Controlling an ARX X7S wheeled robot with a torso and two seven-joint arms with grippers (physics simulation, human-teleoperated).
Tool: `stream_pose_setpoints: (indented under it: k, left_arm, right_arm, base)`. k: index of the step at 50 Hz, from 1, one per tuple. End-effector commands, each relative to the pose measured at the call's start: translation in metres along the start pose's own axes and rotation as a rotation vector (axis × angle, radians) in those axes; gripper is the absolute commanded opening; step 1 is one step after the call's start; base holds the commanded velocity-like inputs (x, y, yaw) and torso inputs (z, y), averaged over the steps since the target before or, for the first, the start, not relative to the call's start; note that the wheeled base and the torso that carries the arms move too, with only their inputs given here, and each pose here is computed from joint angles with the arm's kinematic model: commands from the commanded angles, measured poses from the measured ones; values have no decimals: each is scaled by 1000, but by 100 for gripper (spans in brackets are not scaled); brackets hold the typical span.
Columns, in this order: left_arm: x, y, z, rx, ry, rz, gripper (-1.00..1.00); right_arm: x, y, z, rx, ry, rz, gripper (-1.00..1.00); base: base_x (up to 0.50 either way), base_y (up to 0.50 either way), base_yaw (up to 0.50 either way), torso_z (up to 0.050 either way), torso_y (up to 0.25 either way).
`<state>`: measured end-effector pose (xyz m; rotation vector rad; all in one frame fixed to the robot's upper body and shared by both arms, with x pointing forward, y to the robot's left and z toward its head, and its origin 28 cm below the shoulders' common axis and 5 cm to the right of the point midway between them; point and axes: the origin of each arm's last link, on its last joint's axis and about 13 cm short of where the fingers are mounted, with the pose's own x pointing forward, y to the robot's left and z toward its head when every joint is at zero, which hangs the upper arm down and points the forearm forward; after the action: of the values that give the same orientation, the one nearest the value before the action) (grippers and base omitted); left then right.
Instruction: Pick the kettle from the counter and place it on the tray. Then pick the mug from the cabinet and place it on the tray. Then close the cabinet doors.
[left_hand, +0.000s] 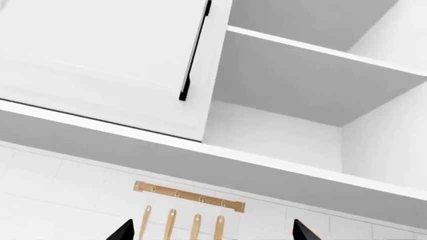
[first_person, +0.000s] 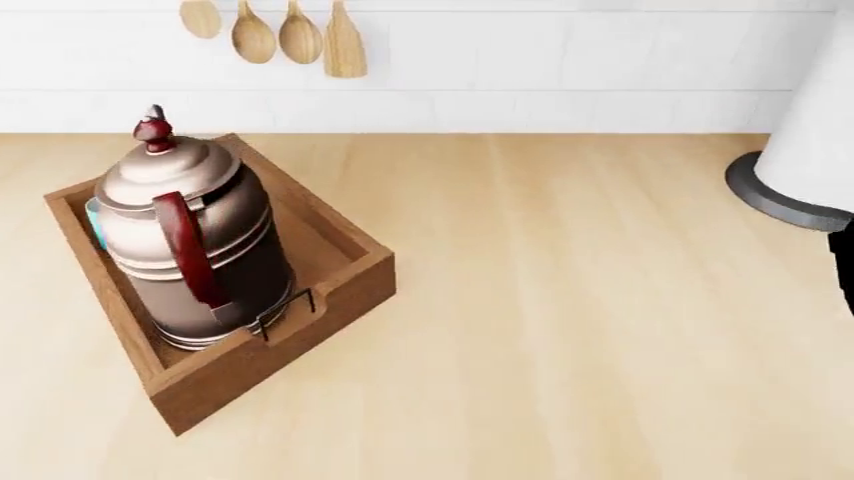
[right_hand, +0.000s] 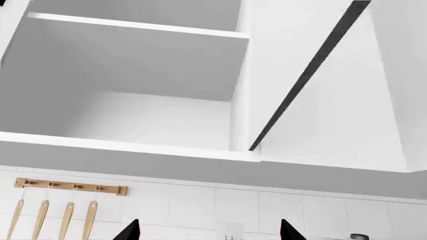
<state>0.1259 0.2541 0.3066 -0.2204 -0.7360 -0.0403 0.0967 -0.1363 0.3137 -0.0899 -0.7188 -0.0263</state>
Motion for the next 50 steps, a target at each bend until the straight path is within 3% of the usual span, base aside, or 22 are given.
stream_pose_setpoints:
  k: [1,13,22,29,35,37,47,48,49,50]
  left_arm:
    - [0,0,0,5,-3,3,100]
    - [0,1,-2,4,2,6,100]
    - [0,1,-4,5,9,-2,100]
    - [1,-1,-4,1,11,-8,100]
    - [2,-2,-5,4,17,-18,100]
    - [2,-2,-4,0,14,-16,100]
    - [2,-1,-5,-1,17,-16,100]
    - [2,-1,-5,-3,18,-14,100]
    - [1,-2,-6,-2,20,-16,100]
    - [1,-2,-6,-1,22,-19,100]
  right_arm:
    - [0,0,0,-1,0,-5,100]
    - [2,-7,6,-56,-15,-88,100]
    - [11,-29,34,-164,38,-332,100]
    - [17,-54,52,-264,-51,-544,100]
    - [21,-68,72,-254,-115,-524,100]
    - [23,-71,80,-215,-175,-504,100]
    - [32,-90,102,-243,-210,-473,100]
    - [46,-89,85,-203,-86,-450,100]
    - [60,-82,74,-217,28,-404,100]
    - [66,-78,74,-293,74,-368,100]
  base:
    - [1,-500,0,0,0]
    - [0,-208,0,0,0]
    - [0,0,0,0,0]
    - [0,0,0,0,0]
    - [0,0,0,0,0]
    - [0,0,0,0,0]
    - [0,0,0,0,0]
    - [0,0,0,0,0]
    - [0,0,0,0,0]
    - [0,0,0,0,0]
